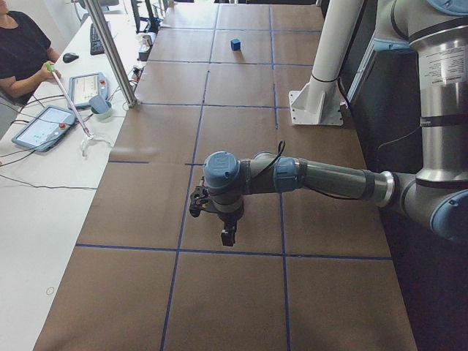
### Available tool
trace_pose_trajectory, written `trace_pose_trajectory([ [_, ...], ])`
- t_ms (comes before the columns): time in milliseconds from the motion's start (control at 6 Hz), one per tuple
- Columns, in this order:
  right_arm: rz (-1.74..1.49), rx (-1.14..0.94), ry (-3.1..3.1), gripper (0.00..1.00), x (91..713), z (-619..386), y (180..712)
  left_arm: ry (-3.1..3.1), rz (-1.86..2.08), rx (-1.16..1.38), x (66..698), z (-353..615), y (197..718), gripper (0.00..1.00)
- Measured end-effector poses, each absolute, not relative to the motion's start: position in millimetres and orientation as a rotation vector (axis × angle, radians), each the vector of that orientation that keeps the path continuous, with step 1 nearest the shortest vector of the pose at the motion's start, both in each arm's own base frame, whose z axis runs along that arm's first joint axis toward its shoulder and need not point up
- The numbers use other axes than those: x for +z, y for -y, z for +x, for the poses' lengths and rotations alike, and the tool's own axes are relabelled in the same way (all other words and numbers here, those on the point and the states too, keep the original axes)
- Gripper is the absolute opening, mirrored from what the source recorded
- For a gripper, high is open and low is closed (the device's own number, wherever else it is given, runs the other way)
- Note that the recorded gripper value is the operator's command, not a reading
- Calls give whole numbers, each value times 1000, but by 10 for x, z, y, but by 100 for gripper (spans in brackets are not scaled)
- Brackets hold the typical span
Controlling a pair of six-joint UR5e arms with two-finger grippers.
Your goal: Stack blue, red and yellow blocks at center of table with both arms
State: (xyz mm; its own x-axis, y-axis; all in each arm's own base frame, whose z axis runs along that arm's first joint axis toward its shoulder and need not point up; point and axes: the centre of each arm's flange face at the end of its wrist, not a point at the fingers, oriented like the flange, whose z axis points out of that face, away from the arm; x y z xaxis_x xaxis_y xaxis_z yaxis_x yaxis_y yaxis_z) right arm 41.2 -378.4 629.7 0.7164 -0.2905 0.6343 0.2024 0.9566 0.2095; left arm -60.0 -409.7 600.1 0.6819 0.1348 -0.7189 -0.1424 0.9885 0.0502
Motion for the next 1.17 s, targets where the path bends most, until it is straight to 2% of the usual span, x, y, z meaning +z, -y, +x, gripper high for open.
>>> trace_pose_trajectory([
  [1167,139,-294,798,100,6274,326,3751,-807,-22,156,6153,-567,4164,100],
])
